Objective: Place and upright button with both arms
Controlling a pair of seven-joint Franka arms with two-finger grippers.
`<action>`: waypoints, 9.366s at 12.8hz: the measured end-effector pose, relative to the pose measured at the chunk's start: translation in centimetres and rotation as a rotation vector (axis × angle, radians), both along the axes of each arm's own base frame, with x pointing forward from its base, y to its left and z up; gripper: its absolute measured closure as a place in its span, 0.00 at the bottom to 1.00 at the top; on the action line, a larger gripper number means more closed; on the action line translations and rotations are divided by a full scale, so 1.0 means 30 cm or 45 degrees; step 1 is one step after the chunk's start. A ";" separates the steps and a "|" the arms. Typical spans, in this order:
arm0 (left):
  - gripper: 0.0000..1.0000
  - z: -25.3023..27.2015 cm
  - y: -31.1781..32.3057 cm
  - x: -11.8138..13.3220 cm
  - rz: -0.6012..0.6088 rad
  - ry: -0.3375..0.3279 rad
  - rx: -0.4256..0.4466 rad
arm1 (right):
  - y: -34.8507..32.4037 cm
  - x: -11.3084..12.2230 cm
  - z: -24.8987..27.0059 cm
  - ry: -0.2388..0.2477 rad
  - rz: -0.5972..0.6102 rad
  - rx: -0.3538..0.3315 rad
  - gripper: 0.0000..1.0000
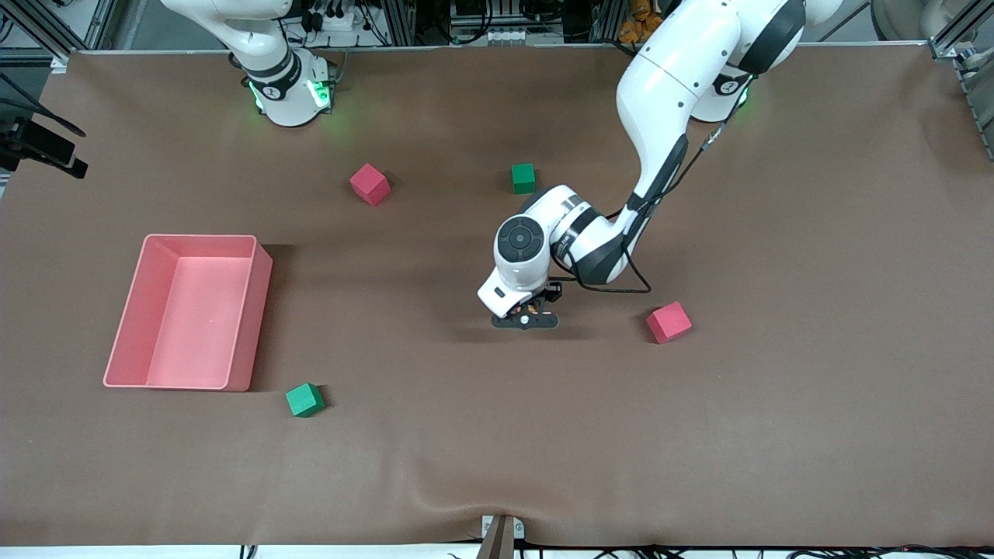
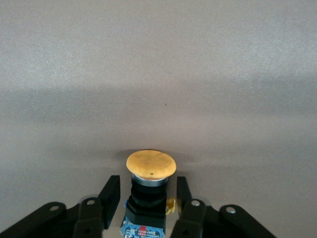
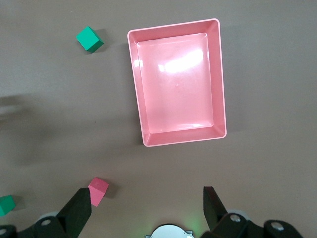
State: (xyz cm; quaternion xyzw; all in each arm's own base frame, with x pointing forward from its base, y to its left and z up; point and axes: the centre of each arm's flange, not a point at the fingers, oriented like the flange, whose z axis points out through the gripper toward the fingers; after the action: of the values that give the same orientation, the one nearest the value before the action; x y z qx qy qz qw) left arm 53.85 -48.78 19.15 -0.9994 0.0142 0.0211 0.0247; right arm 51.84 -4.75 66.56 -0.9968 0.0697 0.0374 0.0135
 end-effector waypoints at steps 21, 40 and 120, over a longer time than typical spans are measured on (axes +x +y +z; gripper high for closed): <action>0.67 0.437 -0.055 0.005 0.469 -0.241 -0.051 | 0.069 -0.023 0.052 0.019 0.154 0.009 0.00; 0.67 0.315 -0.379 -0.497 0.897 -1.236 0.263 | 0.065 -0.030 0.047 0.043 0.158 0.011 0.00; 0.00 0.853 -0.249 -0.267 0.523 -0.852 0.166 | -0.032 -0.026 0.053 0.009 0.093 0.004 0.00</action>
State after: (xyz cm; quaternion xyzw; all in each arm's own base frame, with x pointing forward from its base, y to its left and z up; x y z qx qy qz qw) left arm 45.84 -56.24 44.75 -0.9294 -0.1962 -0.3003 0.0868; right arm 51.06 -5.72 68.14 -0.9985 0.0334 0.0416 0.0136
